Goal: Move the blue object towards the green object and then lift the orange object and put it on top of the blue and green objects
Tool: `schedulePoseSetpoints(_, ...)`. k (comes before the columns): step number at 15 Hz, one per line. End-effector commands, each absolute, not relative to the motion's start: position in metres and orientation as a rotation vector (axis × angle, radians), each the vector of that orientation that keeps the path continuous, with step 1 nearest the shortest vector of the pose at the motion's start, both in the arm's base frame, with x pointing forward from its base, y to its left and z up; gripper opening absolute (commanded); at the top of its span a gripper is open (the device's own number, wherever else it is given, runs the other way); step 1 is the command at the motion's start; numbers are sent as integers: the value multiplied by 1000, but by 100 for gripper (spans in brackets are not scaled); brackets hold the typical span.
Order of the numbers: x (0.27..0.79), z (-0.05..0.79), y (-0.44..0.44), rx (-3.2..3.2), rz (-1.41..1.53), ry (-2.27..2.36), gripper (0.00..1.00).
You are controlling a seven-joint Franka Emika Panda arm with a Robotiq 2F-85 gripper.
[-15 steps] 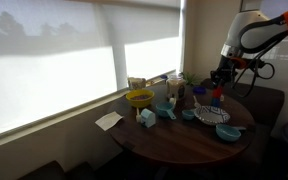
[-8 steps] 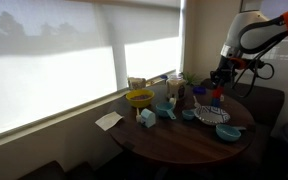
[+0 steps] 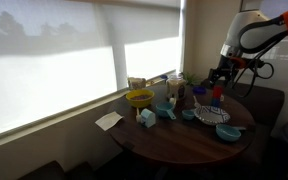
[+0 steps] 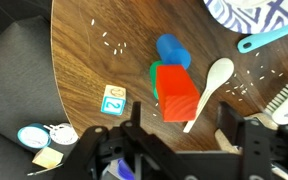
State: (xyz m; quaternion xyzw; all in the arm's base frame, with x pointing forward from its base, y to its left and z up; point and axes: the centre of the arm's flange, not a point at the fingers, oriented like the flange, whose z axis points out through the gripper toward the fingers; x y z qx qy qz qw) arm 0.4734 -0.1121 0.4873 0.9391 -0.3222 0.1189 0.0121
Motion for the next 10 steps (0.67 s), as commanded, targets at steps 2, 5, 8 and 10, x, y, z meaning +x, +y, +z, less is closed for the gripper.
schedulePoseSetpoints(2,474,513,-109,2929,441,-981,100)
schedulePoseSetpoints(5,467,535,-111,2941,489,-958,100)
schedulePoseSetpoints(8,450,565,-116,2958,527,-953,100)
schedulePoseSetpoints(10,433,583,-119,2945,506,-968,100)
